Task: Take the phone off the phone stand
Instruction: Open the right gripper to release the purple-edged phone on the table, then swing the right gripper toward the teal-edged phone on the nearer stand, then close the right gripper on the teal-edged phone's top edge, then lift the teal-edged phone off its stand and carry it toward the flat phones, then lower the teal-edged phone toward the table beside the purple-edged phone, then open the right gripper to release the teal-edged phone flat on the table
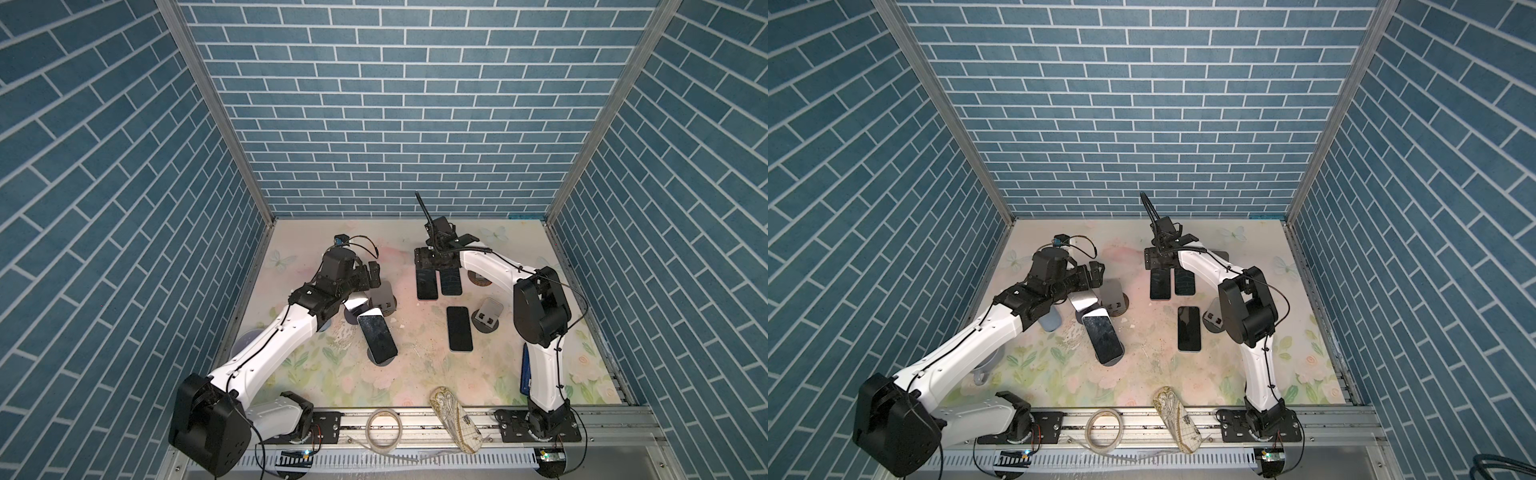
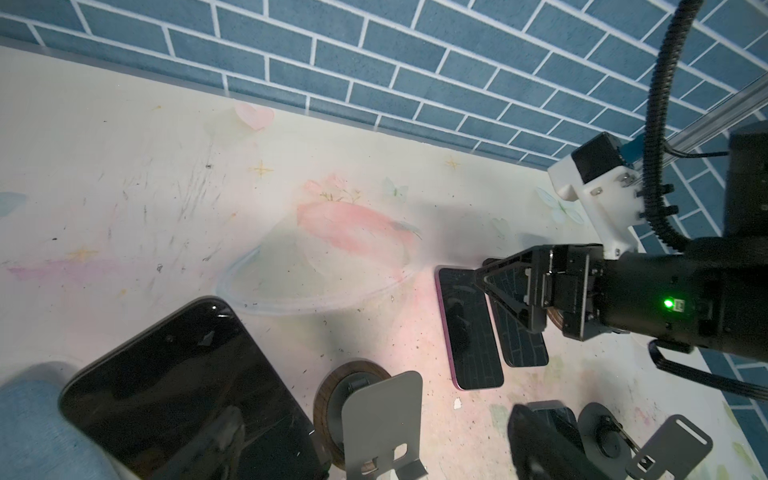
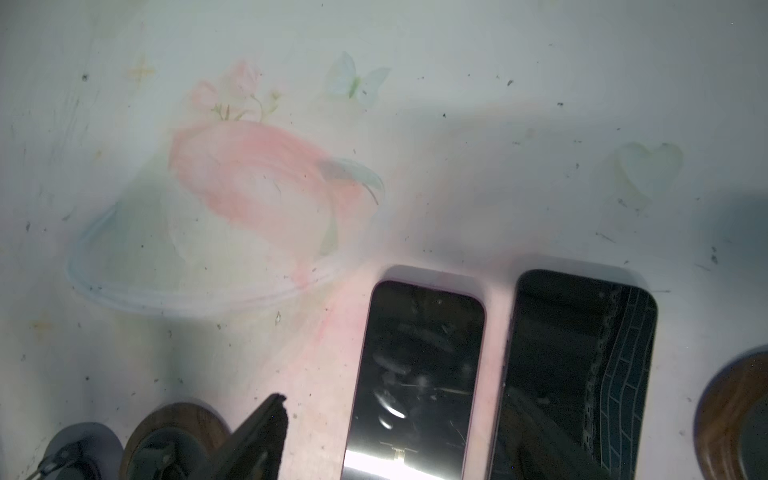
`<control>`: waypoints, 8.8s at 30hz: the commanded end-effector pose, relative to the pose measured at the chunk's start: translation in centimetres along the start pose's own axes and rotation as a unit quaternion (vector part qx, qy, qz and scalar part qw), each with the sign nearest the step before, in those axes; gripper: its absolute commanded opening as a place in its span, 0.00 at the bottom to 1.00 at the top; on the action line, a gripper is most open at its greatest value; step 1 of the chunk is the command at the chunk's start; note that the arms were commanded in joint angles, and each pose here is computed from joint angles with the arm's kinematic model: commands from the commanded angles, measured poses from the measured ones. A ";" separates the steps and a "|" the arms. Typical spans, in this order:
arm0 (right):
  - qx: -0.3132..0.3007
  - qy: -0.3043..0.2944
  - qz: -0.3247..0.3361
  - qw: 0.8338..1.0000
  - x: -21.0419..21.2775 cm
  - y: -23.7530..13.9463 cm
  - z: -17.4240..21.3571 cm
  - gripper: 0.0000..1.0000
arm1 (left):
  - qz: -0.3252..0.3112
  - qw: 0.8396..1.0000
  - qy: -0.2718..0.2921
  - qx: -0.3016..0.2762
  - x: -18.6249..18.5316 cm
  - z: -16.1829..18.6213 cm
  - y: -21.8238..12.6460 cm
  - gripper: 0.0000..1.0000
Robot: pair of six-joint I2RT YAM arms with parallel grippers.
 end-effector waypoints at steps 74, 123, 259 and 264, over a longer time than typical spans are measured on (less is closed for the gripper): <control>-0.044 -0.259 -0.165 0.950 24.7 -10.6 11.9 0.98 | -0.159 0.982 -0.046 -0.088 12.4 4.7 -14.5 1.00; -0.093 -0.241 -0.068 0.964 23.8 -12.7 7.8 0.54 | -0.139 0.987 -0.044 -0.074 11.5 5.1 -12.9 1.00; 0.193 0.088 0.105 0.972 3.7 -0.9 18.1 0.75 | -0.018 1.000 0.007 -0.025 4.9 4.3 -4.4 1.00; 0.194 0.088 0.107 0.971 3.6 -0.9 18.1 0.77 | -0.017 1.000 0.007 -0.024 4.9 4.4 -4.3 1.00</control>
Point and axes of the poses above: each gripper's point midway between its finger pads, its own y axis out along the fingers, its own x axis along the line the jaws close on, z = x × y, the point moved 1 cm from there along -y, back along the fingers, and after that the axes turned 9 degrees about -y, right-handed, at the moved point
